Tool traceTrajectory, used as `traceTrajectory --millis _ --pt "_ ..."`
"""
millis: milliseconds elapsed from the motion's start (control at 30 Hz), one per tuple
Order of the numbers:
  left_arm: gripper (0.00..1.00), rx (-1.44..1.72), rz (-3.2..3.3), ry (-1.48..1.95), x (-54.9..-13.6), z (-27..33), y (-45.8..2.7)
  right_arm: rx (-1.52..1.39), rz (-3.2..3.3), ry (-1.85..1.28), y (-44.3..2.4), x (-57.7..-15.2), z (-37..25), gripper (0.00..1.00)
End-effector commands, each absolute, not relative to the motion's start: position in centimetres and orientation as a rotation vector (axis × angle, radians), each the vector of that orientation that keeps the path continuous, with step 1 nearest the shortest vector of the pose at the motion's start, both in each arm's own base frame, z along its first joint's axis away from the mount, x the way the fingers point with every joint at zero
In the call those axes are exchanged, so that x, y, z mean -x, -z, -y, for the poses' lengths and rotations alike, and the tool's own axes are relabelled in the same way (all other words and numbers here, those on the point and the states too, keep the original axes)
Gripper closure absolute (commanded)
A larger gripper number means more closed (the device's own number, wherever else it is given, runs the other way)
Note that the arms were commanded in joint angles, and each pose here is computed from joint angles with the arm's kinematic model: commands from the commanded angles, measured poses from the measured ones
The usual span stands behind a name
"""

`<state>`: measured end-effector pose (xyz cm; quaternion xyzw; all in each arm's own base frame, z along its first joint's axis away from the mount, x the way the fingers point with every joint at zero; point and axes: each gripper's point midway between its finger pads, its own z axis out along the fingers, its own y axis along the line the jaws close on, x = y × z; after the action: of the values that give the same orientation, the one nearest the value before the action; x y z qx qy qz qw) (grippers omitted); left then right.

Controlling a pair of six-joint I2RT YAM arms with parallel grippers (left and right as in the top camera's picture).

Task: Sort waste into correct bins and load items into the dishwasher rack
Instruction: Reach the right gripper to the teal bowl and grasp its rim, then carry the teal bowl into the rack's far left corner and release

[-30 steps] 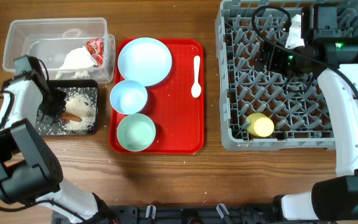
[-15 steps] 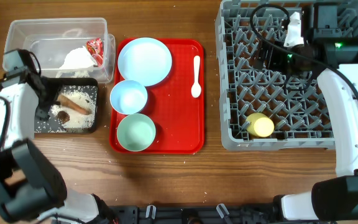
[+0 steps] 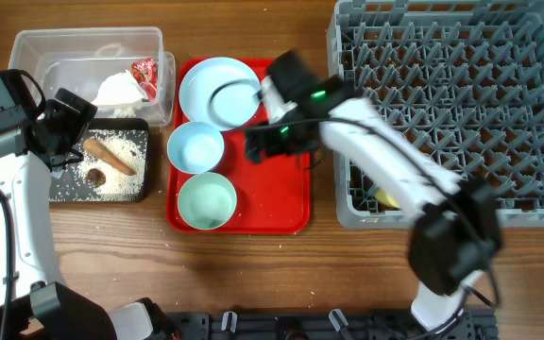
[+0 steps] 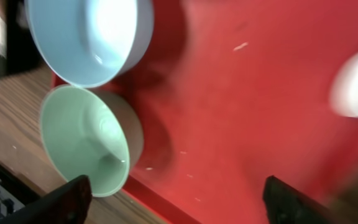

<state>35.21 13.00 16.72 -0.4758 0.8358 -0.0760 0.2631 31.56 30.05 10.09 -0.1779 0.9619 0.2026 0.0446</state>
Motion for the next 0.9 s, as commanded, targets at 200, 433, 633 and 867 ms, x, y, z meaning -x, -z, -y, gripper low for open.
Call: traceTrajectory --millis 200,433,633,867 --pt "0.0 1.241 -2.255 0.222 -35.6 -12.7 -17.8 0.678 -3.028 -0.695 -4.9 -27.5 -35.7 0.71" --pt "0.0 1.002 -2.332 0.283 -36.5 -11.4 -18.4 0.647 -3.076 -0.674 -2.8 -27.3 -36.0 0.77" --pt "0.01 0.646 -2.362 0.539 -37.1 -6.9 -20.8 0.646 -3.076 -0.668 -2.7 -27.3 -35.9 0.78" --pt "0.0 0.496 -2.151 0.437 -32.5 -5.3 -29.9 0.635 -3.079 -0.671 -2.7 -27.4 -36.0 0.96"
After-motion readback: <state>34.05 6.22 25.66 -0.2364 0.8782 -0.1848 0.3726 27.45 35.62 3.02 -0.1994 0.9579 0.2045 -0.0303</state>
